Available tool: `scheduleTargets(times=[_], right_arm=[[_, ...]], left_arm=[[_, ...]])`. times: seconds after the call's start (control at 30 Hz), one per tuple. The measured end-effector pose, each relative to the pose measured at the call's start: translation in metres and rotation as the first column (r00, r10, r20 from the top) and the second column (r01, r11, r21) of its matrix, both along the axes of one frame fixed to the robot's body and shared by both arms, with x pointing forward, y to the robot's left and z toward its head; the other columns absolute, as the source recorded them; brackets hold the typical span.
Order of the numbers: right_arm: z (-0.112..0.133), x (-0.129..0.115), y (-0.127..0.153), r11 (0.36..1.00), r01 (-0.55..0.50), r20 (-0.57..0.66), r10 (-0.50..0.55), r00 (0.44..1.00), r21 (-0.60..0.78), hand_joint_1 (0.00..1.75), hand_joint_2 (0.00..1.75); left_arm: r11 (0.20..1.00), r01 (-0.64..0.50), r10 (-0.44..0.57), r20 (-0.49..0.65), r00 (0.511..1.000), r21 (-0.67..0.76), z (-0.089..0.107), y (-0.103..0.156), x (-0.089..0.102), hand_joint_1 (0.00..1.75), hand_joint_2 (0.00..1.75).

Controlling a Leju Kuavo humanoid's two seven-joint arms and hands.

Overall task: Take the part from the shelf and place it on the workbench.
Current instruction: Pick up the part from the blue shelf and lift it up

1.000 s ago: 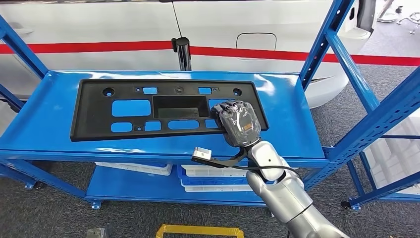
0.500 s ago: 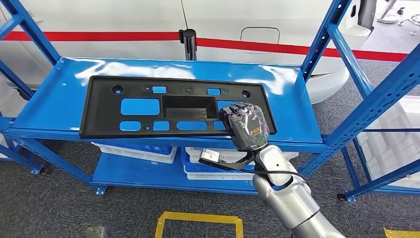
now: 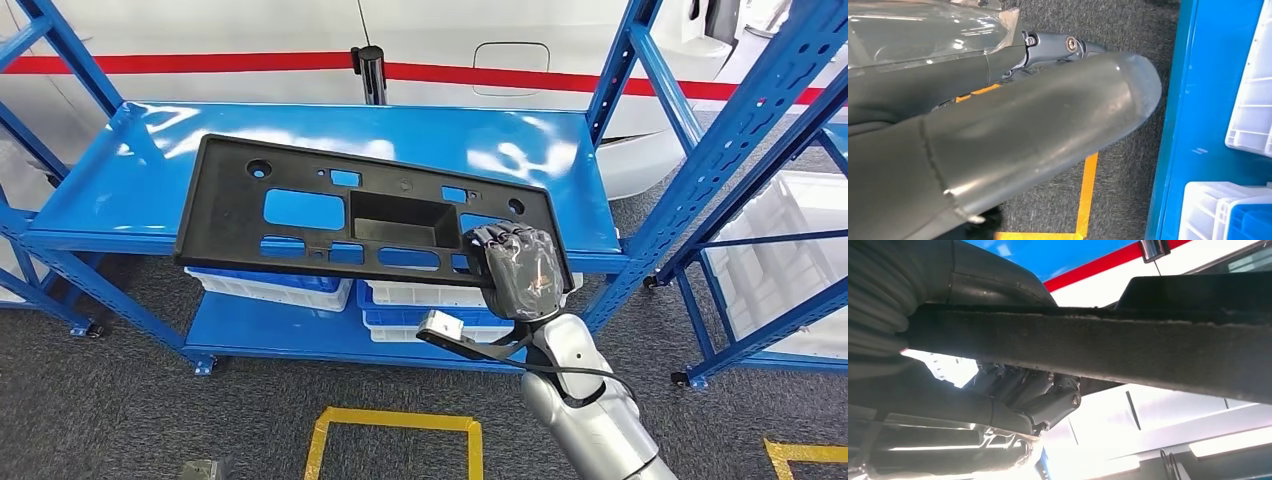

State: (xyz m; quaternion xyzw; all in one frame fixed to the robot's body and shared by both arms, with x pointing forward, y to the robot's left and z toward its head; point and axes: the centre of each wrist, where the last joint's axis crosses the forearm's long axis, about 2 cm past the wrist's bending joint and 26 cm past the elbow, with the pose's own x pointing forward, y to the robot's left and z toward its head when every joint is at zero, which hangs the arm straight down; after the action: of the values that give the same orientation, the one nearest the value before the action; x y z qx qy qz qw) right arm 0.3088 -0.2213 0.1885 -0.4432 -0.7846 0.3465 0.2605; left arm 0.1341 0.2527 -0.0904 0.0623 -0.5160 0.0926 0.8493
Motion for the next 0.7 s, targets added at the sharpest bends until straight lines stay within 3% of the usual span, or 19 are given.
scheduleTargets(times=[0.7], right_arm=[[-0.025, -0.035, -0.035, 0.986, 0.071, -0.074, -0.061, 0.995, 0.148, 1.71, 1.75]], left_arm=[[0.999, 0.043, -0.043, -0.002, 0.999, -0.005, 0.006, -0.004, 0.018, 0.0, 0.0]])
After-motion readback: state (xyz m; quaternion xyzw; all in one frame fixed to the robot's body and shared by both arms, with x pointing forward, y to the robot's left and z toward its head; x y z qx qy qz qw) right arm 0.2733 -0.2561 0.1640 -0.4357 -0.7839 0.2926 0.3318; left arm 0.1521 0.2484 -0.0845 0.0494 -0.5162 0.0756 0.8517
